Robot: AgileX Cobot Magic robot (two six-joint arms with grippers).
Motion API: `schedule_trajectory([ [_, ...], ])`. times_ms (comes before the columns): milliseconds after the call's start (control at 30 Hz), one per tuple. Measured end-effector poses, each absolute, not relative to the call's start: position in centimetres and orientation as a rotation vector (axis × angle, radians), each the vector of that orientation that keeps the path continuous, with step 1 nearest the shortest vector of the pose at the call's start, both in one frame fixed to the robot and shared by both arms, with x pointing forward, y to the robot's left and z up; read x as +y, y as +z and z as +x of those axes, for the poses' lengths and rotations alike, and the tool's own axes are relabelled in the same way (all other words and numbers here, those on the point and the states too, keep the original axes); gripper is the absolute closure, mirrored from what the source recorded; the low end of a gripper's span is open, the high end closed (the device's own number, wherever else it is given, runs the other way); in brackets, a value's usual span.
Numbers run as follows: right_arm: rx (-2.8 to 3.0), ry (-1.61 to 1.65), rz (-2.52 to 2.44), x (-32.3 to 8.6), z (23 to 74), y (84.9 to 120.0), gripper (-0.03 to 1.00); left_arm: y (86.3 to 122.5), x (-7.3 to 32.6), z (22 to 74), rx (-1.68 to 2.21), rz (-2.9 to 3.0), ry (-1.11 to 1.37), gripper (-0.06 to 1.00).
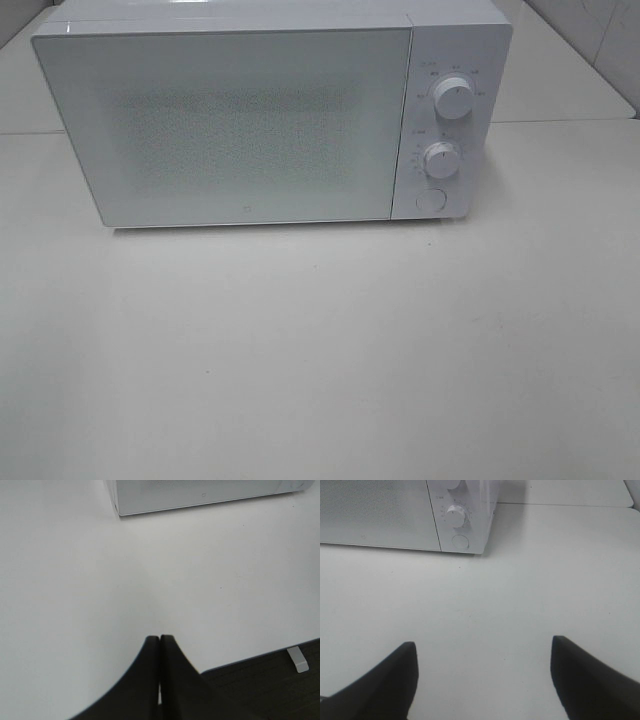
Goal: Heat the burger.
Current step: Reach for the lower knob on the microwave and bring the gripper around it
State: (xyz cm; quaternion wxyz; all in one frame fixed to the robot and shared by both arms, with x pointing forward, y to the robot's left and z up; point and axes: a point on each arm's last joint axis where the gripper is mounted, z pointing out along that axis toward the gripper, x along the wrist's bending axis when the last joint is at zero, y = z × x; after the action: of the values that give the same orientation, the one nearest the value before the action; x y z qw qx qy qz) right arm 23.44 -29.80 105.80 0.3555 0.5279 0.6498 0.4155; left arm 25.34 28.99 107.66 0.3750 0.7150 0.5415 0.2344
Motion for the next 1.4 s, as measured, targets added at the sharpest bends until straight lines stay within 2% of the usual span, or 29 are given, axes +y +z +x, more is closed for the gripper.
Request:
schedule_trajectory([
  [133, 1.679, 1.073, 1.364, -29.8, 23.4, 105.8, 0.27, 106.0, 29.4, 24.3, 1.353, 1.815, 0.643, 0.94],
  [567, 1.679, 1.073, 1.364, -29.8, 23.4, 105.8, 0.27, 105.7, 29.9, 22.6, 1.28, 1.723, 0.728, 0.94],
  [1400, 1.678, 1.075, 1.366, -29.8, 23.4, 105.8, 0.27, 105.4, 29.7, 23.9, 1.265, 1.754, 0.752, 0.94],
])
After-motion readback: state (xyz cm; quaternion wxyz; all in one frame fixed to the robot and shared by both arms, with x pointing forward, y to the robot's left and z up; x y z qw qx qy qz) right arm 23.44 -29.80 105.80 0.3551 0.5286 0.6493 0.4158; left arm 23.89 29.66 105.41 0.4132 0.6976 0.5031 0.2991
